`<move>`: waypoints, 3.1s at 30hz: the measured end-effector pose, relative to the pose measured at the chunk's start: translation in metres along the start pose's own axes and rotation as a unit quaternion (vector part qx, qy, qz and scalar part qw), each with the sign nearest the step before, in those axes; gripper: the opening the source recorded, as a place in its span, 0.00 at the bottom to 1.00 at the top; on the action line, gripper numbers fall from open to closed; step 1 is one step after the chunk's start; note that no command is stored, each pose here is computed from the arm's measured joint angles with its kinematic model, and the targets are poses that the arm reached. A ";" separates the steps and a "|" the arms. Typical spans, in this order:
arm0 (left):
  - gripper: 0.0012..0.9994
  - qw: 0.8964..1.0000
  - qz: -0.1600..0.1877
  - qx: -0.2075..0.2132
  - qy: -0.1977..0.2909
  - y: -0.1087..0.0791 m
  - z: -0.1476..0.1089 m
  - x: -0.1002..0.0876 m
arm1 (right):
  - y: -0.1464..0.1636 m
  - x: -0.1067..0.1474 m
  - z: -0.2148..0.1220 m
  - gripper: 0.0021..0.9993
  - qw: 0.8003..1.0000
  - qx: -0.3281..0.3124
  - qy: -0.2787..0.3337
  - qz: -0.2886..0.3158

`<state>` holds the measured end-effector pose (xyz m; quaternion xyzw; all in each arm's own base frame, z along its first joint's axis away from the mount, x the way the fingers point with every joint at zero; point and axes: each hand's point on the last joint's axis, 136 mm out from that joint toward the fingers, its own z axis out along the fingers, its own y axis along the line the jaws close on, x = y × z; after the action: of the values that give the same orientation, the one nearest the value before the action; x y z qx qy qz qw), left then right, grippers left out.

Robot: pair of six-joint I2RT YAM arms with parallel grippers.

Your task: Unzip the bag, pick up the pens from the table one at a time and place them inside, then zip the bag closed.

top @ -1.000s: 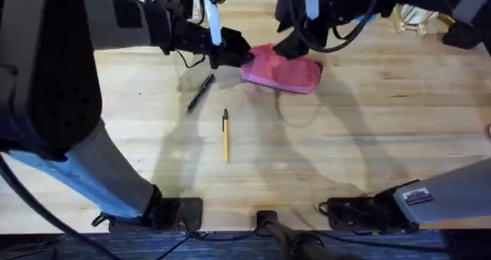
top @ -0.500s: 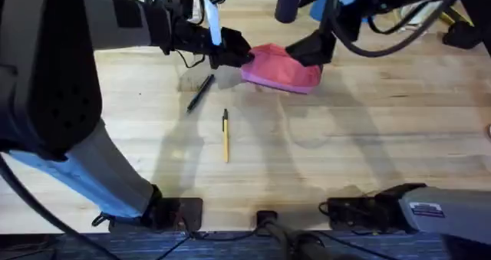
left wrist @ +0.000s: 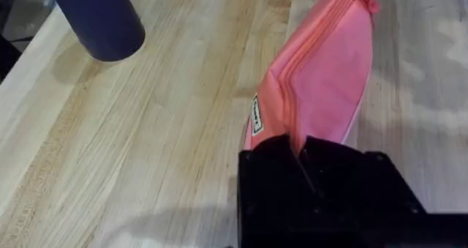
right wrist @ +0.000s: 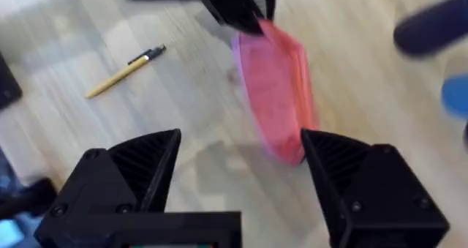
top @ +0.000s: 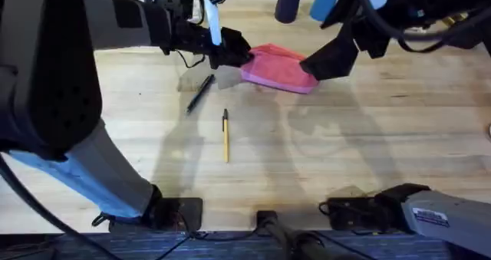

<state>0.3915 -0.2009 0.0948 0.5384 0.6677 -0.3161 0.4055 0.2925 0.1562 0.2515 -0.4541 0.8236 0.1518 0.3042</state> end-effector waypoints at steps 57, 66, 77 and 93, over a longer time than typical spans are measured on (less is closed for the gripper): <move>0.04 1.000 0.000 0.000 0.000 0.000 0.000 0.000 | -0.018 0.074 0.042 1.00 0.946 0.083 0.089 0.301; 0.04 1.000 0.000 0.000 0.000 0.000 0.000 0.000 | -0.024 0.086 0.067 1.00 0.929 0.095 0.065 0.352; 0.04 1.000 0.000 0.000 0.000 0.000 0.000 0.000 | -0.039 0.091 0.080 1.00 0.922 0.127 0.038 0.363; 0.04 1.000 0.000 0.000 0.000 0.000 0.000 0.000 | -0.032 0.091 0.101 0.99 0.916 0.129 0.010 0.380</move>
<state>0.3915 -0.2009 0.0950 0.5384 0.6676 -0.3160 0.4056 0.3197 0.1326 0.1166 -0.0657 0.9495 0.1435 0.2710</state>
